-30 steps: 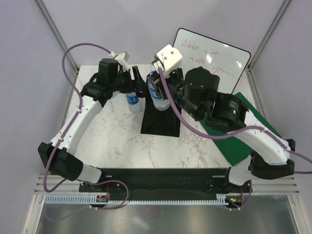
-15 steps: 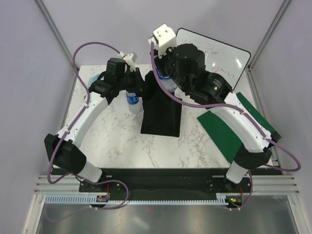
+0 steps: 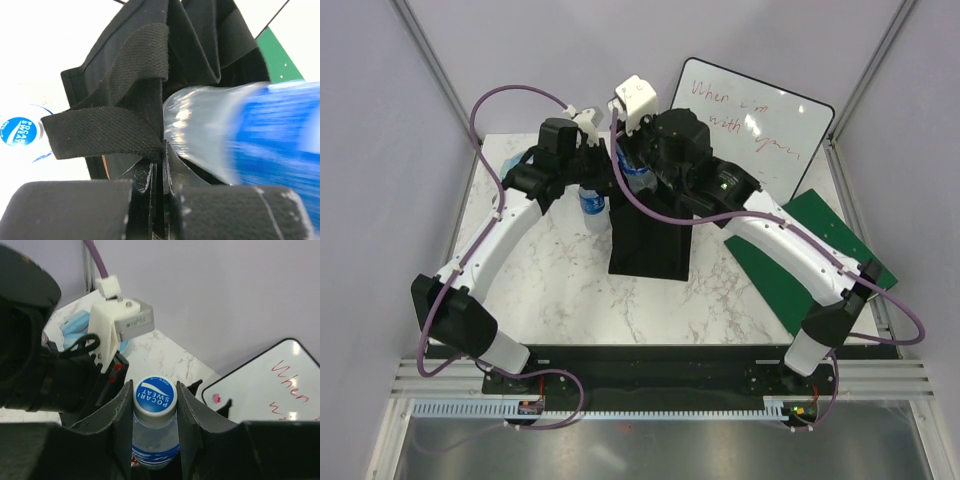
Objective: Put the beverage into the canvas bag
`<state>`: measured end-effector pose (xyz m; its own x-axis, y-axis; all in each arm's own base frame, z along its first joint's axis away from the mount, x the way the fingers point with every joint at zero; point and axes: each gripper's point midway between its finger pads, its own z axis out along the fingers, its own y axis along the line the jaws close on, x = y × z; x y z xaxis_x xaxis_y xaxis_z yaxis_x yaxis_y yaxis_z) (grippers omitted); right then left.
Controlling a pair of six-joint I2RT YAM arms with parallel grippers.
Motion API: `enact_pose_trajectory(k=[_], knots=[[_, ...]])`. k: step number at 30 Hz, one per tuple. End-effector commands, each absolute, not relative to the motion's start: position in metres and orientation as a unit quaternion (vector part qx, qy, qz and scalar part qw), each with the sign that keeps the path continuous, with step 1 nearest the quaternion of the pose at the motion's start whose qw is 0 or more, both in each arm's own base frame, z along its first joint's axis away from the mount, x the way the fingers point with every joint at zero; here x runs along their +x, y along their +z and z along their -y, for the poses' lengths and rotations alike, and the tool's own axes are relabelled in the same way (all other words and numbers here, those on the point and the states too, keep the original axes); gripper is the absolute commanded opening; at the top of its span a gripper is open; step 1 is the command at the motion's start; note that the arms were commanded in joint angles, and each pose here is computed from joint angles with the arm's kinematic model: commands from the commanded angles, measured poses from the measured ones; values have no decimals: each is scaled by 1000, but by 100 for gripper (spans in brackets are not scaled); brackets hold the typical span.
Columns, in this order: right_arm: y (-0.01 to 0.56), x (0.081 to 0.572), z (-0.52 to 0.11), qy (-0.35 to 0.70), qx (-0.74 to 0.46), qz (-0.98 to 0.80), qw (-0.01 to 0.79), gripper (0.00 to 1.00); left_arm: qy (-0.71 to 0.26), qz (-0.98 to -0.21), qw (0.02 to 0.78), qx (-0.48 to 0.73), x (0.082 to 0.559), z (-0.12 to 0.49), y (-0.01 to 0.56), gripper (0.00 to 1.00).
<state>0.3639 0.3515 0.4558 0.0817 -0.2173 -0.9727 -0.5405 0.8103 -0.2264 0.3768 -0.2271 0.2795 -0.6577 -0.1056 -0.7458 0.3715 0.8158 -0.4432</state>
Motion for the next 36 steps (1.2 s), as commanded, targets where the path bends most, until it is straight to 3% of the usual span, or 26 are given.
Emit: enact_pose_trajectory(k=[1,9,20,36], knots=[[491,369,-337,162,-244,-606,740,0,-305,-839,439,97,381,232,306,2],[482,396,-332,177,-250,-578,757,0,-301,-837,446,100,378,229,310,2],[419,421,-309,172,-275,-563,760,0,-305,-837,443,97,374,228,309,2],[341,441,-307,177,-302,-613,709,0,-303,-836,448,94,373,226,312,2]])
